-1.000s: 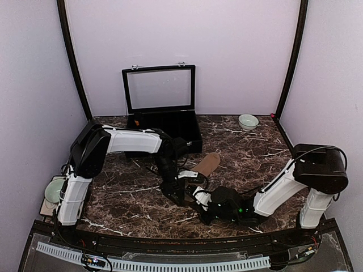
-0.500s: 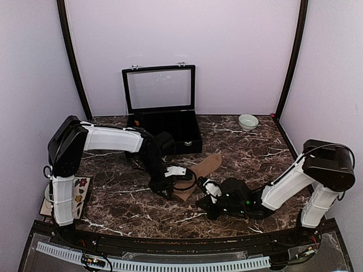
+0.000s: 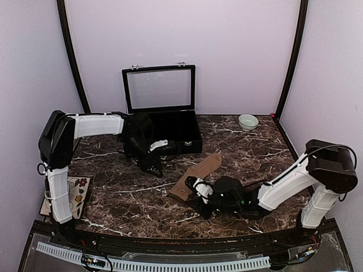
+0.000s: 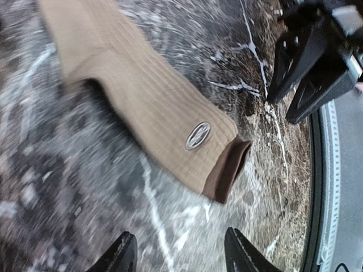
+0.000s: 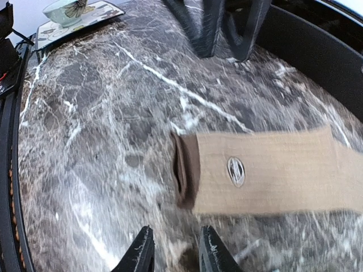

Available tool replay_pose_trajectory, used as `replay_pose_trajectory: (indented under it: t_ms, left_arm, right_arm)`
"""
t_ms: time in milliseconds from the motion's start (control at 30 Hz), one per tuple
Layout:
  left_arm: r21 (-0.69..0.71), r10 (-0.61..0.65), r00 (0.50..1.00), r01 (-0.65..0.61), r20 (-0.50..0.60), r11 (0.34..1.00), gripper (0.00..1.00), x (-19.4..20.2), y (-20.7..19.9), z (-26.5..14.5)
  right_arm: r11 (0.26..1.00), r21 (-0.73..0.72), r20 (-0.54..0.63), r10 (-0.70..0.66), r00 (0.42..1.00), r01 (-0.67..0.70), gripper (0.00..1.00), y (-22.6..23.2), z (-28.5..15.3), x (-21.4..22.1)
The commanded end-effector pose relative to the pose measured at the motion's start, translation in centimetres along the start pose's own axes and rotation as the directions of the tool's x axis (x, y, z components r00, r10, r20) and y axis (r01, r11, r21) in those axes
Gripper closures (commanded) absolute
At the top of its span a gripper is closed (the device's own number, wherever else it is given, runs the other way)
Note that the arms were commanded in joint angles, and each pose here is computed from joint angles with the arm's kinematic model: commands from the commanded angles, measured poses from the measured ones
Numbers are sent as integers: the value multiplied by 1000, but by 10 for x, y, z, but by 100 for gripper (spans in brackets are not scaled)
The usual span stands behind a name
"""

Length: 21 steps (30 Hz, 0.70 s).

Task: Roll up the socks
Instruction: Roll the sock at the center of the board.

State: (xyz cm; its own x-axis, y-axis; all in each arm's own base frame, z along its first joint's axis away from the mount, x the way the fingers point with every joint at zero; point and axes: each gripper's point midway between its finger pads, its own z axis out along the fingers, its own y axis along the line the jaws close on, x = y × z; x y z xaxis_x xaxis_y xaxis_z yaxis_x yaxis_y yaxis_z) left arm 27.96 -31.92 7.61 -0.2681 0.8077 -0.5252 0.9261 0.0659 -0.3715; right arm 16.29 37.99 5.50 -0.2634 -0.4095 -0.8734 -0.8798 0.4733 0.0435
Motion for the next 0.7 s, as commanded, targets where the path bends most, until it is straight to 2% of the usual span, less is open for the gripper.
replay_pose_trajectory:
  t_ms: [0,167,400,467,600,667]
  left_arm:
    - [10,-50,993,49,110,999,42,-6,-23,-49]
    - [-91,-44,992,55,116,994,35,10,-25,-66]
    - [-79,-70,989,81,127,994,35,16,-31,-68]
    - [-80,-68,990,78,125,994,34,18,-32,-68]
    - [-104,-45,993,57,112,993,32,26,-30,-64]
    - [-112,-23,994,35,107,993,28,31,-31,-61]
  right_arm:
    - [993,-31,10,-116,993,117,72,11,25,-18]
    - [984,-57,-25,-168,986,166,71,13,47,-15]
    - [984,-63,-60,-170,984,166,73,3,62,-9]
    - [984,-71,-65,-165,984,161,77,3,64,-7]
    - [987,-83,-73,-143,987,137,96,4,63,-2]
    - [989,-87,-64,-121,991,116,100,5,60,-1]
